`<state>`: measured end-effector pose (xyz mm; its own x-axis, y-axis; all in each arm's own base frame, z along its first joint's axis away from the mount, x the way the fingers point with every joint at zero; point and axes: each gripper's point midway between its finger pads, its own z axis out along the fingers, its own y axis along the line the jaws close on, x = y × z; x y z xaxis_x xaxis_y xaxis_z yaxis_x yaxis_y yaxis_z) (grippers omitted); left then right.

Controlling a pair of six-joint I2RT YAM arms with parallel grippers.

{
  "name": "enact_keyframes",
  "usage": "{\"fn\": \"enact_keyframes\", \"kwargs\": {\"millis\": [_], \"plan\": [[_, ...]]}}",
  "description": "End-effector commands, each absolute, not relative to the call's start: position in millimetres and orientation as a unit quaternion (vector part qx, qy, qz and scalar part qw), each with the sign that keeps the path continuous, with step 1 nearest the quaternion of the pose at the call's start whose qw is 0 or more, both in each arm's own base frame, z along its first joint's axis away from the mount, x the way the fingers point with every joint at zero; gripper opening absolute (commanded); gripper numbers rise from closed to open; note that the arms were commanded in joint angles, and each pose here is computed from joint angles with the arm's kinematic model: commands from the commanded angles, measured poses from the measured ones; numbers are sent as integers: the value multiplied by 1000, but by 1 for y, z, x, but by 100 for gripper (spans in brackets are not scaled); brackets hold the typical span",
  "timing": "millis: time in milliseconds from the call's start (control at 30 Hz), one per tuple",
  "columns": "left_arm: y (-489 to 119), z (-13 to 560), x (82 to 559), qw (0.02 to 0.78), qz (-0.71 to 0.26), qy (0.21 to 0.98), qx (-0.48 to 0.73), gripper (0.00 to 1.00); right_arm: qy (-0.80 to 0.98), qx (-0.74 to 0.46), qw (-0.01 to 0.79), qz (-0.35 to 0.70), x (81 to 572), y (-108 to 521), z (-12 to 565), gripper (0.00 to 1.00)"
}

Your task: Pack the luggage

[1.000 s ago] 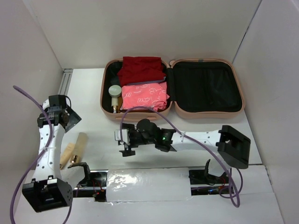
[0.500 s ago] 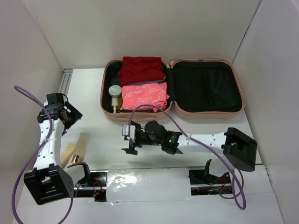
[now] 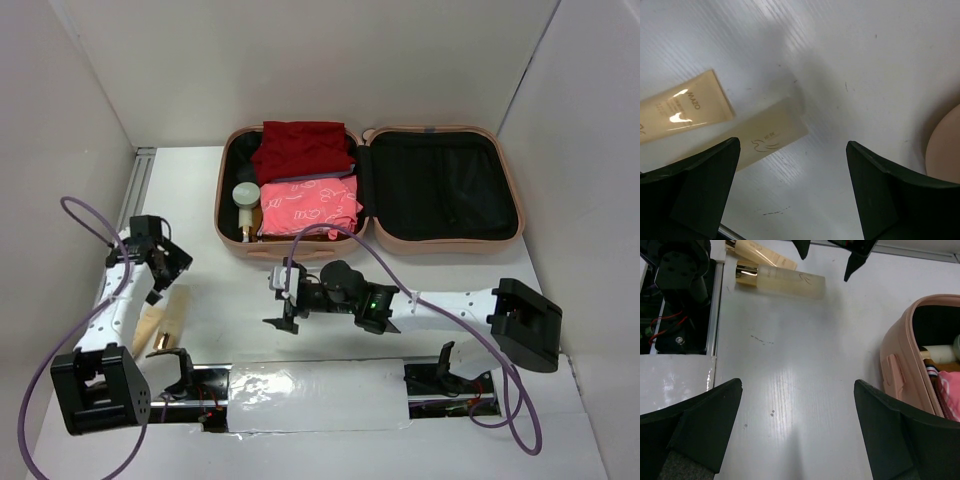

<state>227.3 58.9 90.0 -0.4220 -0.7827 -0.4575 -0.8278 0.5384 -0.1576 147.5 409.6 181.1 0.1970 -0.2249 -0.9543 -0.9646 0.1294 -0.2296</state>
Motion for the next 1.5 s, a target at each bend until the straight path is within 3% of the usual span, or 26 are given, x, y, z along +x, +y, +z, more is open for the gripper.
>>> {"fn": "enact_keyframes", "kwargs": {"millis": [0, 600, 833, 1000, 1200, 1467], "plan": [[53, 79, 236, 259, 56, 841, -472, 100, 514, -544, 552, 367, 146, 410, 201, 100], [22, 37, 221, 234, 101, 885, -389, 100, 510, -543, 538, 396, 132, 404, 203, 100], [-31, 31, 242, 233, -1, 931, -281, 100, 504, -539, 541, 403, 129, 402, 209, 100], [-59, 71, 257, 281, -77, 927, -235, 100, 506, -537, 539, 406, 128, 400, 208, 100], [-55, 92, 251, 304, -74, 918, -243, 100, 503, -535, 543, 407, 128, 401, 213, 100], [-44, 116, 196, 198, 21, 888, -414, 100, 514, -544, 522, 409, 126, 410, 200, 100]]}}
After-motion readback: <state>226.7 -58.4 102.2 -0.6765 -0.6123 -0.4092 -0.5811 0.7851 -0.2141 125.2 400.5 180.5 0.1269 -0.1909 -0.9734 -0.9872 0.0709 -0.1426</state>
